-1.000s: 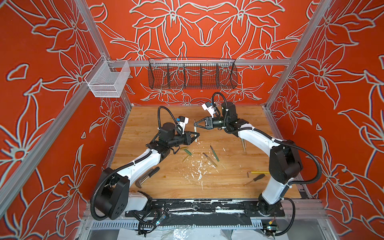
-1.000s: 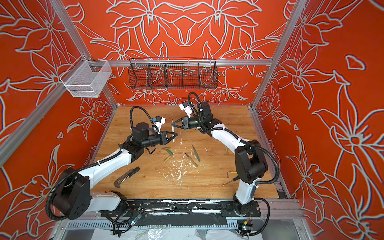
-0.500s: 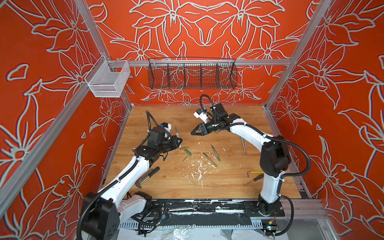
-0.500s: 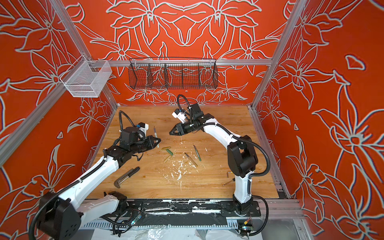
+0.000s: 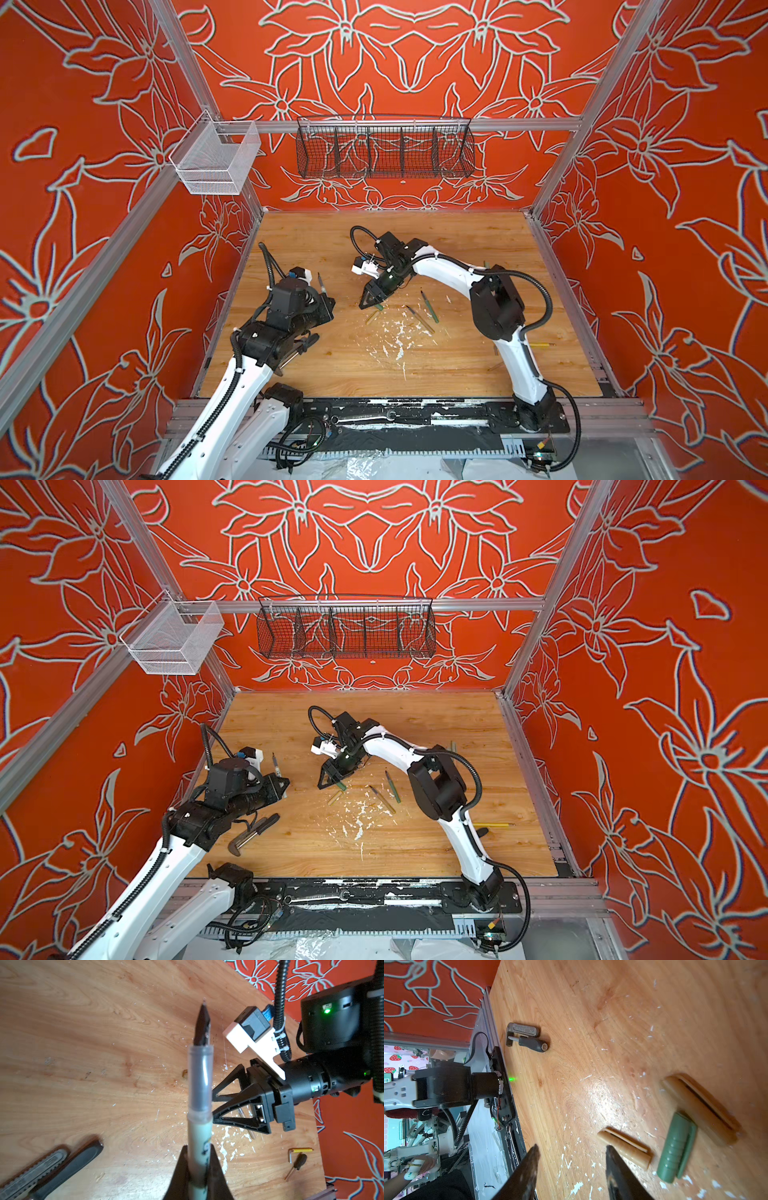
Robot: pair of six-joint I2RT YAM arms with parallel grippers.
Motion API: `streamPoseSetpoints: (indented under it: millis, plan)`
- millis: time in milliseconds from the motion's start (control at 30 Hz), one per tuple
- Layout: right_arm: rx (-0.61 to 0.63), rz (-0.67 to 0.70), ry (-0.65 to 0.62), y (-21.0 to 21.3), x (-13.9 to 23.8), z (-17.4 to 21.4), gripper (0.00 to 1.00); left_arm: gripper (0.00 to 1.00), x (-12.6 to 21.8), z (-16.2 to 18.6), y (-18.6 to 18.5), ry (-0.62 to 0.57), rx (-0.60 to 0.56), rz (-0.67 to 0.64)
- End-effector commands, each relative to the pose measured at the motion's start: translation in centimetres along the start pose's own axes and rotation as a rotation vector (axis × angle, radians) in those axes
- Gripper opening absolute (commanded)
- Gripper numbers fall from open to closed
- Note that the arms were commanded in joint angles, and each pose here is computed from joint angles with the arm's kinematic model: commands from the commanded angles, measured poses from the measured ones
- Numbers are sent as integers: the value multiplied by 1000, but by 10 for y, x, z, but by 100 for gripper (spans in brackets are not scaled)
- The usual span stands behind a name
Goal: Insert the pens into the pen caps
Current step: 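Move the right gripper down toward the tan cap on the table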
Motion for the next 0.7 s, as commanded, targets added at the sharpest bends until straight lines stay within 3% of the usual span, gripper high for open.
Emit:
streamPoseSetpoints:
  millis: [0,667]
  plan:
    - [-2,34,57,-9,-11,2,53,0,5,12,9,42,-6,-59]
    - [-35,198,181,-42,-29,18,55,0,11,2,4,61,-28,-51]
Point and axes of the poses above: each gripper's point midway between its finger pads, its own x axis back along the fingers, its own y axis along the line the jaws close on, z = x × y, the point moved 9 cm from there along x, back along the fingers, and after that the axes turned 14 degrees about -x, right-handed, at the moved point
